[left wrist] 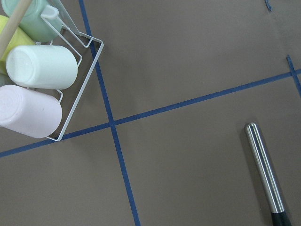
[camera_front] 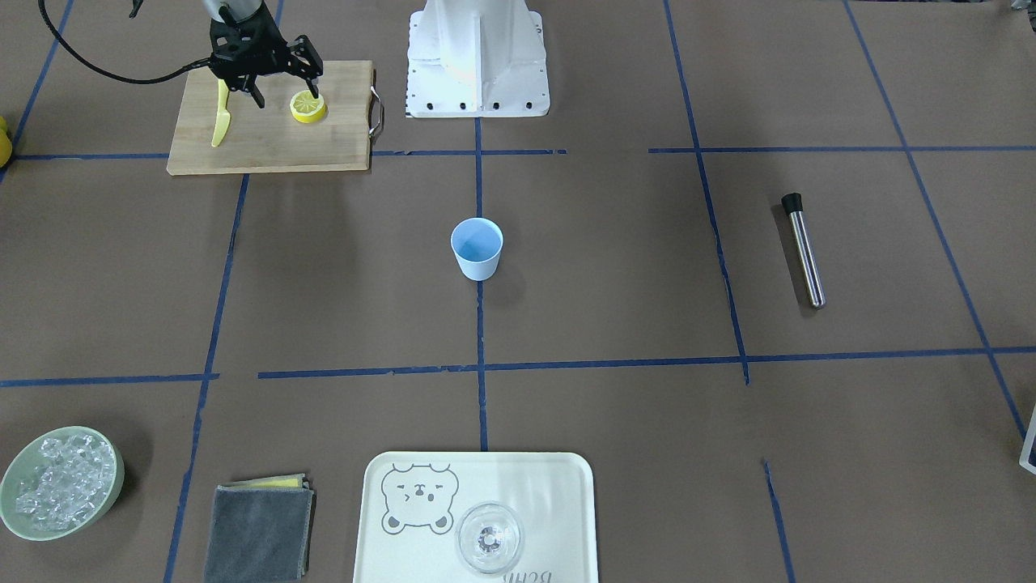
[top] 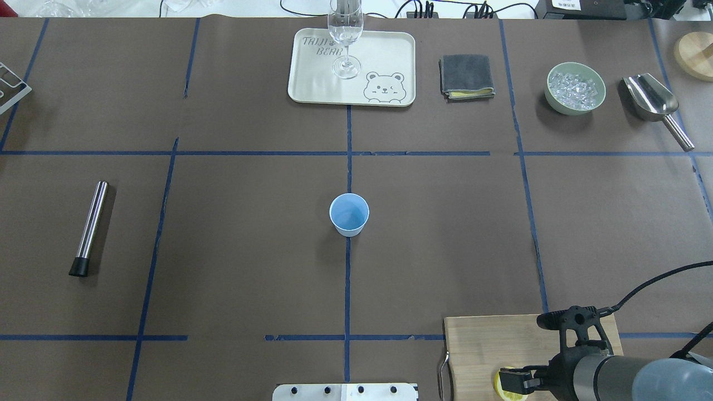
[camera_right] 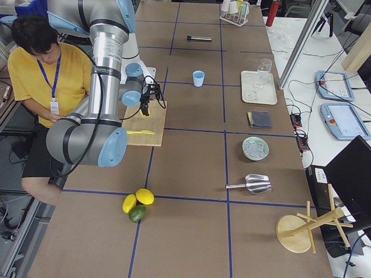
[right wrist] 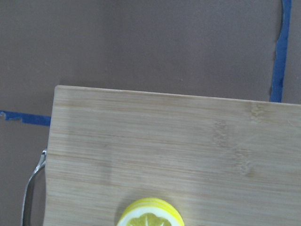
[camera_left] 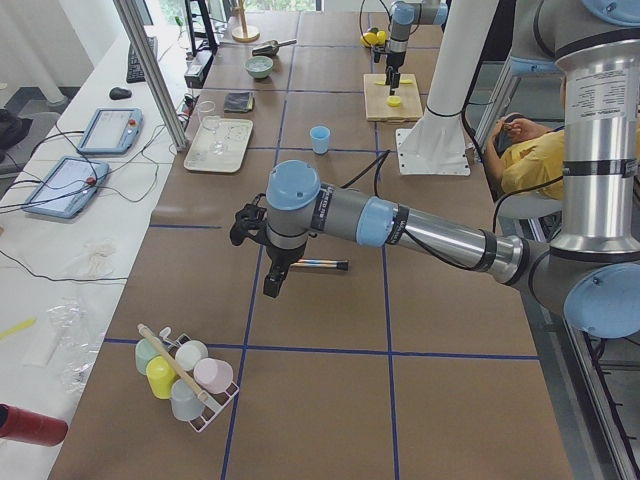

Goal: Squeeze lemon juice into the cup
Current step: 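Reach the right gripper down to the lemon slices on the cutting board, then grasp one lemon slice with the right gripper and lift it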

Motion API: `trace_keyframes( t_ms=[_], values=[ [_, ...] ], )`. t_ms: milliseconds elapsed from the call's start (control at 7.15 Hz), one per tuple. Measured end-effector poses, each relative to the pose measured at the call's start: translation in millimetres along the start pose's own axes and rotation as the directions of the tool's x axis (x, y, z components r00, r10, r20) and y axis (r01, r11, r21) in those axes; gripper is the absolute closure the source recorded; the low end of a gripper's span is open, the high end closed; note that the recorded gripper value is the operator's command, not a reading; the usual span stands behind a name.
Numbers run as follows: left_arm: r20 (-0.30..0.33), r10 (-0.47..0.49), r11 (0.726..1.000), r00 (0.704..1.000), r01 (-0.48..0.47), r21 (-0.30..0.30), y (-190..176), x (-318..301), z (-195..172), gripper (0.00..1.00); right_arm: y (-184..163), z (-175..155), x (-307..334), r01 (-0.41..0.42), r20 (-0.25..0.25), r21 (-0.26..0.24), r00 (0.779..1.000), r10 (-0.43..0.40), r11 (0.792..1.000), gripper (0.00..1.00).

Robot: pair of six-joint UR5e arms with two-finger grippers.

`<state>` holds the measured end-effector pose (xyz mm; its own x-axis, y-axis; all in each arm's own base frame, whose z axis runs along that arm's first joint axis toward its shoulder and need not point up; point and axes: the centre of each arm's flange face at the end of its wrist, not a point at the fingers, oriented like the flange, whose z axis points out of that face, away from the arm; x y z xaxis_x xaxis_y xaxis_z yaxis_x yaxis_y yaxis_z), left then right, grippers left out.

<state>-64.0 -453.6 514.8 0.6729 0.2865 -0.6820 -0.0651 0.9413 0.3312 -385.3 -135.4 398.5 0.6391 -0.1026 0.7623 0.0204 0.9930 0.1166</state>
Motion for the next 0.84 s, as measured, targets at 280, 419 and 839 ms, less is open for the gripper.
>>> trace_keyframes(
  t_ms=[280, 419, 839],
  values=[
    [-0.003, 0.004, 1.000, 1.000, -0.004, 0.007, 3, 3, -4, 0.00, 11, 4, -4, -0.016, -0.005, -0.003, 1.000, 0.016, 1.000, 0.00],
    [-0.009, 0.003, 1.000, 1.000, -0.003, 0.009, 4, 4, -5, 0.00, 15, 9, -4, -0.010, -0.014, -0.004, 1.000, 0.010, 1.000, 0.00],
    [-0.012, 0.001, 1.000, 1.000, 0.000, 0.011, 5, 4, -6, 0.00, 21, 29, -15, -0.006, -0.012, -0.005, 1.000, 0.006, 1.000, 0.02]
  ],
)
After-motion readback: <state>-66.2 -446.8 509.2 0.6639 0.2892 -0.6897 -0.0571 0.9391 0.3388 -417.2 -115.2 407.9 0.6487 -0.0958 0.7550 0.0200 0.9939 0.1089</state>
